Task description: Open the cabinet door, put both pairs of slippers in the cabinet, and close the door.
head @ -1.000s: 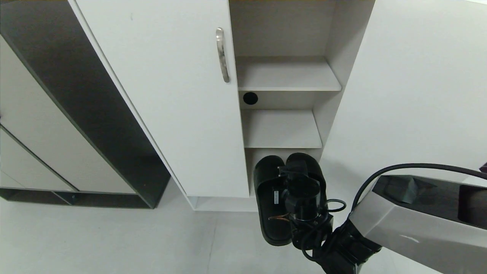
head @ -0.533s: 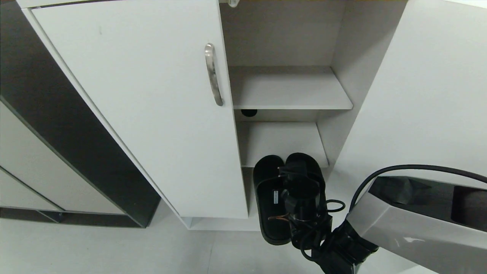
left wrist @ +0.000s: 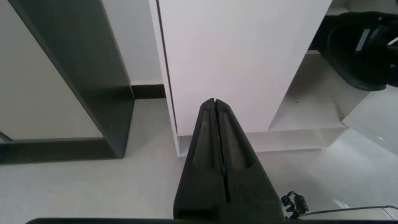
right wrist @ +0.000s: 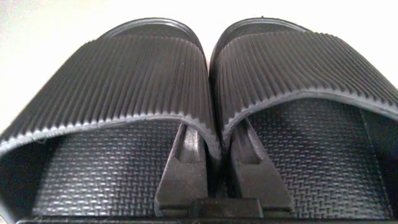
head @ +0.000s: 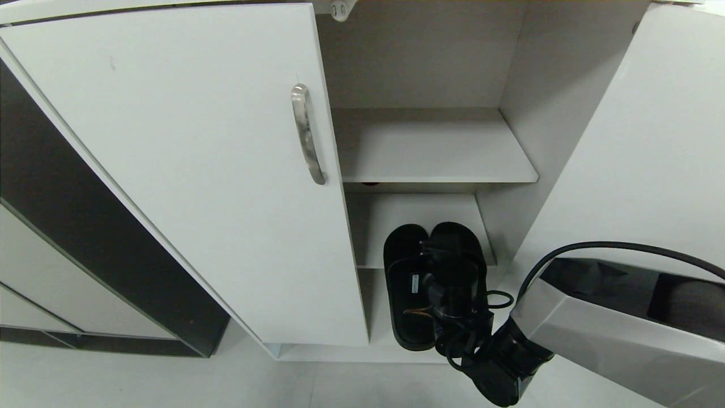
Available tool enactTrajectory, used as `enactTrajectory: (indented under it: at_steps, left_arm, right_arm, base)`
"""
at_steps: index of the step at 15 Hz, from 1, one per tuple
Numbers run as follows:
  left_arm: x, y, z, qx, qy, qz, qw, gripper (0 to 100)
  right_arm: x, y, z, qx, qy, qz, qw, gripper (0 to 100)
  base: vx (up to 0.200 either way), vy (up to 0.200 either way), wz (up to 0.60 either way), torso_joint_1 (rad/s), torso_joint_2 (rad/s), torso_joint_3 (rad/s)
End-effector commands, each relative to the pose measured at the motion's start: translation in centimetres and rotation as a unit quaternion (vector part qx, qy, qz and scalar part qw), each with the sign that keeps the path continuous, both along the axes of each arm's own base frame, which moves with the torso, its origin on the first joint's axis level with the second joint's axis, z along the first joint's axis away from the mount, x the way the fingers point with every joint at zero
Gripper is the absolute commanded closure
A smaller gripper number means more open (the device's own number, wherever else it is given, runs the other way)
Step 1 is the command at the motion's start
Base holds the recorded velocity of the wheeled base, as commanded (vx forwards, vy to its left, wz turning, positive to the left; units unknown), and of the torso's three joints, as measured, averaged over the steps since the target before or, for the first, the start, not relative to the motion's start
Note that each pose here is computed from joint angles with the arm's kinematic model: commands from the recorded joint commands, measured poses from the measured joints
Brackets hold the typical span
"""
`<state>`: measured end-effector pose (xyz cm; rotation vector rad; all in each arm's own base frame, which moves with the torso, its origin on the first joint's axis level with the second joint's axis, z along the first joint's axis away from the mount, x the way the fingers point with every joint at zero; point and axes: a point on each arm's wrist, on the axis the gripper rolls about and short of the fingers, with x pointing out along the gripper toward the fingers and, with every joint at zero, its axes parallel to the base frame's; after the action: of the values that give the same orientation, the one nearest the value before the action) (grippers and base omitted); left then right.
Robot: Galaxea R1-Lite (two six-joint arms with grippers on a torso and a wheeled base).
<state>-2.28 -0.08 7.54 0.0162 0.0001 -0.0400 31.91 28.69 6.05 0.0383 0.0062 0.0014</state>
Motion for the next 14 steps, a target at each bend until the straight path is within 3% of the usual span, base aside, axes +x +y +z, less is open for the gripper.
enactTrajectory:
  at_steps: [1,8,14]
  left_arm:
    - [0.0,0.0,0.0,0.000,0.001,0.001,1.0000,100]
    - [0.0,0.0,0.0,-0.003,0.001,0.002,1.0000,100]
    - [0.0,0.0,0.0,-0.003,0.000,0.007,1.0000,100]
  right_arm:
    - [2.6,0.1,-0.6,-0.006,-0.011,-0.017,1.000,100]
    - [9.7,1.0,1.6,-0.003,-0.030,-0.035,0.999,100]
    - [13.0,1.0,2.7,0.001,-0.035,-0.052,0.998,100]
  base:
    - [0.000,0.000,0.00,0.000,0.00,0.000]
    - [0.000,0.000,0.00,0.000,0.00,0.000]
    - [0.000,0.000,0.00,0.000,0.00,0.000]
